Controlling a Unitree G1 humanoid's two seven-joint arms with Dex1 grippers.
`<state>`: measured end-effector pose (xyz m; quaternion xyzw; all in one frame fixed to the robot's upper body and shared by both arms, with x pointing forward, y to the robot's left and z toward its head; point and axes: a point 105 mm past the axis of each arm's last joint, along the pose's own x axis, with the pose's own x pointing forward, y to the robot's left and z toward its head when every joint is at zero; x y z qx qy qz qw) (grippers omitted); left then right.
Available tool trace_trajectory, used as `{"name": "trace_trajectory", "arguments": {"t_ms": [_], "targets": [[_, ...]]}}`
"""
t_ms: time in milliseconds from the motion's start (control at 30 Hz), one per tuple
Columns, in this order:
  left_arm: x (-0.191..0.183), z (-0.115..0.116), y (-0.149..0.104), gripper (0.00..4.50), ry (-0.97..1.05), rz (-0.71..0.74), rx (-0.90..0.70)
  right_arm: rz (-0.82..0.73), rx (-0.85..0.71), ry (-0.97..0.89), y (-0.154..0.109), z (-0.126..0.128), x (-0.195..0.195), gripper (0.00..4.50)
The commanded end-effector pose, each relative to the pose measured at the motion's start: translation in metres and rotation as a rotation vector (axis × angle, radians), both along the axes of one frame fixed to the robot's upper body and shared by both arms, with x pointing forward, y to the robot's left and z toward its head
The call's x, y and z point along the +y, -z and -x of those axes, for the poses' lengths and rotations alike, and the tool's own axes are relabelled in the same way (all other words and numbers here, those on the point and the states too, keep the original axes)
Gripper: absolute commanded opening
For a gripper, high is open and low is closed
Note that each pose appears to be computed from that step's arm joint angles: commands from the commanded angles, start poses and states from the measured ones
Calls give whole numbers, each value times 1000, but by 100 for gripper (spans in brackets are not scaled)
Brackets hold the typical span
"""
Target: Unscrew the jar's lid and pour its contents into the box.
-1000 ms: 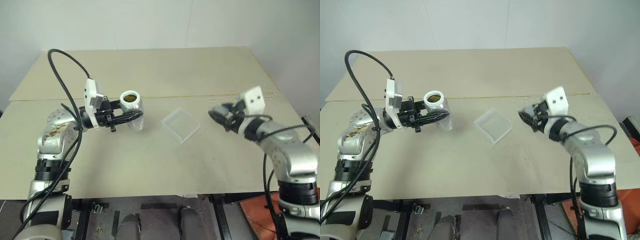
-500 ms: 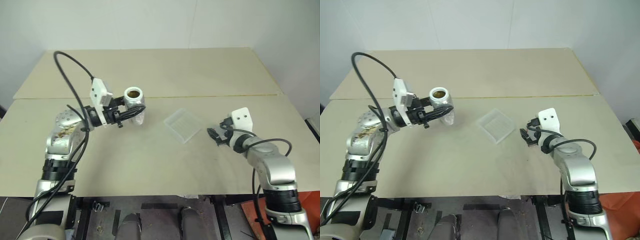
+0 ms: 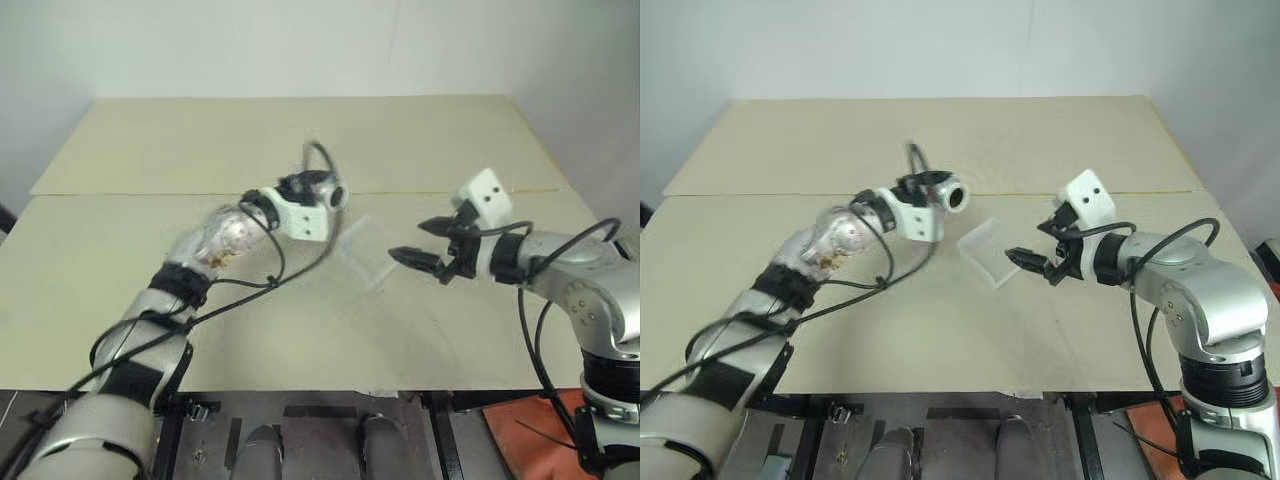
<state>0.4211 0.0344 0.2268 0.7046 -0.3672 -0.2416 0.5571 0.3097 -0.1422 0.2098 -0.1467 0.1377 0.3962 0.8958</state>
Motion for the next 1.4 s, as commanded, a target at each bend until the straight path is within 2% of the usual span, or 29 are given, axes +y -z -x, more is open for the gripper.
{"name": "trace_trajectory", "arguments": {"t_ms": [33, 233, 367, 733, 867, 933, 1033, 1100, 1133, 1233, 1400], "targets": [[-20, 3, -12, 193, 104, -158, -310, 16, -75, -96, -19, 12, 10, 444], [-45, 10, 11, 193, 257, -388, -565, 25, -80, -110, -20, 15, 10, 444], [-56, 9, 11, 193, 249, -402, -652, 22, -84, -105, -20, 17, 10, 444], [-59, 9, 11, 193, 247, -361, -630, 15, -98, -105, -21, 24, 11, 444], [-40, -1, 3, 193, 154, -272, -528, 16, -110, -100, -20, 24, 10, 444], [-28, -7, 0, 193, 90, -192, -432, 18, -122, -90, -21, 24, 8, 444], [-1, -15, -7, 193, -13, 19, -215, 18, -151, -68, -22, 22, 3, 444], [17, -21, -10, 193, -84, 206, -20, 13, -173, -62, -23, 22, 0, 444], [28, -24, -14, 193, -121, 382, 140, 11, -186, -60, -24, 22, -1, 444], [52, -27, -17, 193, -127, 727, 474, 7, -205, -60, -25, 21, -4, 444], [99, -15, -12, 193, -67, 1134, 890, 2, -224, -56, -27, 17, -5, 444]]}}
